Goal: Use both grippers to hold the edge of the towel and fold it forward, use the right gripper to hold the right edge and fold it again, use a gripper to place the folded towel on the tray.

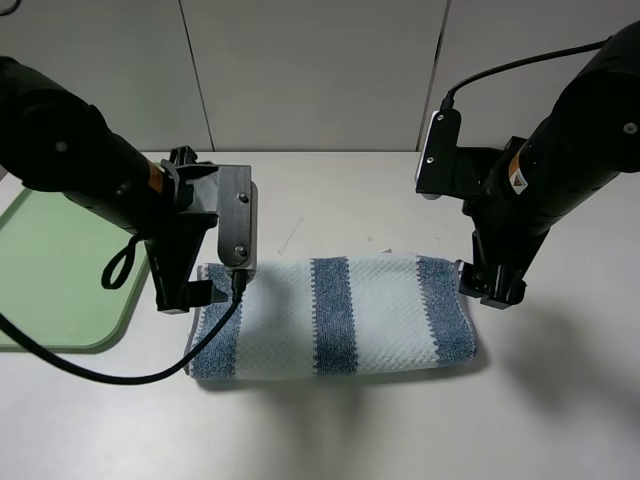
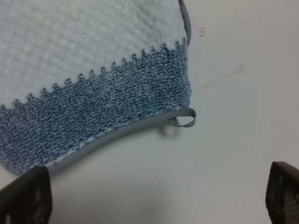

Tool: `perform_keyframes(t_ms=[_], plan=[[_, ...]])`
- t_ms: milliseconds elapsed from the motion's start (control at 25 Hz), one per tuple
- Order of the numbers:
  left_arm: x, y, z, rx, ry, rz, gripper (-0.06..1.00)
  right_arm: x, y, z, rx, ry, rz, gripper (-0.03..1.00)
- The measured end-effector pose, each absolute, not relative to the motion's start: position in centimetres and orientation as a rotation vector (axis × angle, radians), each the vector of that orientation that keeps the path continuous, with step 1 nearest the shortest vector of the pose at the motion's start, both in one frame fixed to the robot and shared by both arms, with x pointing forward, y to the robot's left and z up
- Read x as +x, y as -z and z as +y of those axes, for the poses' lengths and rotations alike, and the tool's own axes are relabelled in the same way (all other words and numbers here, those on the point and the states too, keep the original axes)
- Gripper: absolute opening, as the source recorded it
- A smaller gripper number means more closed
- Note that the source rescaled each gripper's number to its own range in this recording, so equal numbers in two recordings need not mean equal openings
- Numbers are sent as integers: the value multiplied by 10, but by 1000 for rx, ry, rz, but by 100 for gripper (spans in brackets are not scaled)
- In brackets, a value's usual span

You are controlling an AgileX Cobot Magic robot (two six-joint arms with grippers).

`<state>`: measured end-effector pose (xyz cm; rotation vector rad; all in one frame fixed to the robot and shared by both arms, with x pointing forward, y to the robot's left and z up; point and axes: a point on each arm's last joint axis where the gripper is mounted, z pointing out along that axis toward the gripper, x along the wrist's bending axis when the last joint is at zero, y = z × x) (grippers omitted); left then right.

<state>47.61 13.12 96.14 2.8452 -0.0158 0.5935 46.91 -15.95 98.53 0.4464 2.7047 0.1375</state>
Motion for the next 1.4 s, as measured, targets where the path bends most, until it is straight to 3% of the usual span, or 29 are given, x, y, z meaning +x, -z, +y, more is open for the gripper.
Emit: perform_keyframes(t_ms=[240,960,1400], plan=[[470,-979,136,2800,-611,126,100,469,-985,-159,446,-138,2704,100],[372,-1105,213,2330,-672,831,100,464,-983,-156,790,-225,2706,100],[296,-1125,272,2151,-615,1079,100,459,-982,-150,1074,-342,2704,100]])
